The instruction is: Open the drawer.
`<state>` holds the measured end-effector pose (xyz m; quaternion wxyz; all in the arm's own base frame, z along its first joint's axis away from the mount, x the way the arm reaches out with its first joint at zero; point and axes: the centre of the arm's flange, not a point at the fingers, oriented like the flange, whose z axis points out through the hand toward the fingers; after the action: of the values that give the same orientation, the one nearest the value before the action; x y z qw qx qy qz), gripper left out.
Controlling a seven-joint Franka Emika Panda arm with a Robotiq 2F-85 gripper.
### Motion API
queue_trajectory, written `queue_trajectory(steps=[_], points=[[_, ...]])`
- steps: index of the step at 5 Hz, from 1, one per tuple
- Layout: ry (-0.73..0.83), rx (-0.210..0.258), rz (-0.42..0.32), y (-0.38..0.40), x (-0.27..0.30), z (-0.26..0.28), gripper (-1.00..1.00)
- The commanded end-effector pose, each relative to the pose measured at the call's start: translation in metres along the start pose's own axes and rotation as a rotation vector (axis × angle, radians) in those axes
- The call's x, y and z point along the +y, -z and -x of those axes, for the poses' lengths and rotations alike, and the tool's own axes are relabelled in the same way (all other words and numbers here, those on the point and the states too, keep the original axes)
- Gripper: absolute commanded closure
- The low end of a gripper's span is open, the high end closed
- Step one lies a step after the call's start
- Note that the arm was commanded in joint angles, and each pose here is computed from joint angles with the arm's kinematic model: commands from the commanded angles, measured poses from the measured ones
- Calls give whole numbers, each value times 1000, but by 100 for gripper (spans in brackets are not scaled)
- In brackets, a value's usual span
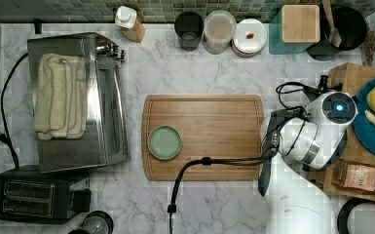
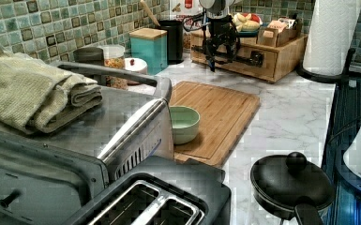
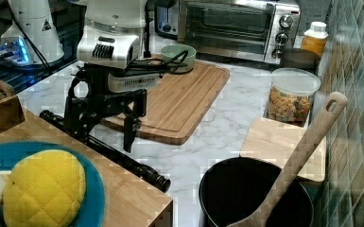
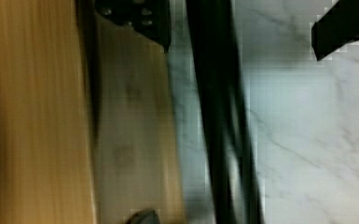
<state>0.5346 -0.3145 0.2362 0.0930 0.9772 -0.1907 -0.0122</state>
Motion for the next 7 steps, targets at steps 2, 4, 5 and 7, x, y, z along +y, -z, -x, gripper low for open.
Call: queue_trajectory(steps=[2,4,5,7], points=[[69,-22,0,11,-41,-5,-100],[128,-2,-18,60,-143,-3,-100],[91,-3,-62,76,-191,9,-100],[205,91,-146,77,-258,32,-100]])
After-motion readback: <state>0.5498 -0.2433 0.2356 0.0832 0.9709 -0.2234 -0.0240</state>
